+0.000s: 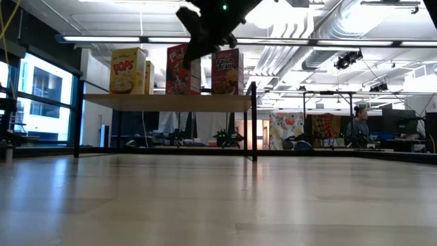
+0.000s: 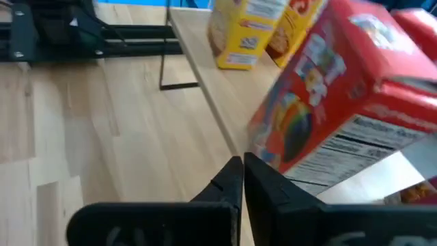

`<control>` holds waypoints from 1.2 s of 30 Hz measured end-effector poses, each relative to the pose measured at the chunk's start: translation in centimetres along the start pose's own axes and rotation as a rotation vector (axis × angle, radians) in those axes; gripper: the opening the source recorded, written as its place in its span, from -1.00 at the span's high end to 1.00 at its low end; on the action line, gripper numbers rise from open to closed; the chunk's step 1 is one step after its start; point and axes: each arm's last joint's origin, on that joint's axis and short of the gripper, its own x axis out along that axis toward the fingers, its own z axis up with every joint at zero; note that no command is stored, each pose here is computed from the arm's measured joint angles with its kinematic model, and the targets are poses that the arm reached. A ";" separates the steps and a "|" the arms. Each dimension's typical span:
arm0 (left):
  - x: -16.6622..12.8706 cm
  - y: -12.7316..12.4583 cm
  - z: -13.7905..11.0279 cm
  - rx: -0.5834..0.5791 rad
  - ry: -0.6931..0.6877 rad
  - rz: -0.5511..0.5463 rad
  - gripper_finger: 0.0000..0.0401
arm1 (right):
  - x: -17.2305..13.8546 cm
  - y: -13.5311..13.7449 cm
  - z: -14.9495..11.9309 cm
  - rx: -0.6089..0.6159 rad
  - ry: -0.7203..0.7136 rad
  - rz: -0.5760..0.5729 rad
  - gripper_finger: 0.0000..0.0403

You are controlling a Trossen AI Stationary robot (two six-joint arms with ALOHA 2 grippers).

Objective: Stack cereal on shelf
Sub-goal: Put the red cereal box on the shelf aligned with the other red cereal box

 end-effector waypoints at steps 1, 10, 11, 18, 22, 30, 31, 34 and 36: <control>0.0 0.0 0.0 0.000 0.000 0.000 1.00 | 0.2 -0.2 -0.1 0.006 0.004 0.003 1.00; 0.0 0.0 0.0 0.000 0.000 0.000 1.00 | 1.7 -0.9 0.1 -0.004 -0.068 0.048 1.00; 0.0 0.0 0.0 0.001 0.001 0.000 1.00 | 1.8 -1.0 -0.1 -0.012 -0.055 0.038 1.00; 0.0 0.0 0.0 0.002 0.002 0.001 1.00 | 1.9 -1.2 -0.6 -0.114 0.000 -0.016 1.00; 0.0 0.0 0.0 0.002 0.002 0.001 1.00 | 1.8 -1.3 -1.1 -0.155 0.051 -0.044 1.00; 0.0 0.0 0.0 0.027 0.002 0.001 1.00 | 1.8 -1.5 -0.7 -0.173 0.046 -0.066 1.00; 0.0 0.0 0.0 0.027 0.002 0.001 1.00 | 1.8 -1.6 -0.7 -0.182 0.049 -0.081 1.00; 0.0 0.0 0.0 0.028 0.002 0.001 1.00 | 1.7 -1.7 -0.7 -0.220 0.058 -0.132 1.00; 0.0 0.0 0.0 0.028 0.002 0.001 1.00 | 1.7 -1.7 -0.7 -0.227 0.058 -0.131 1.00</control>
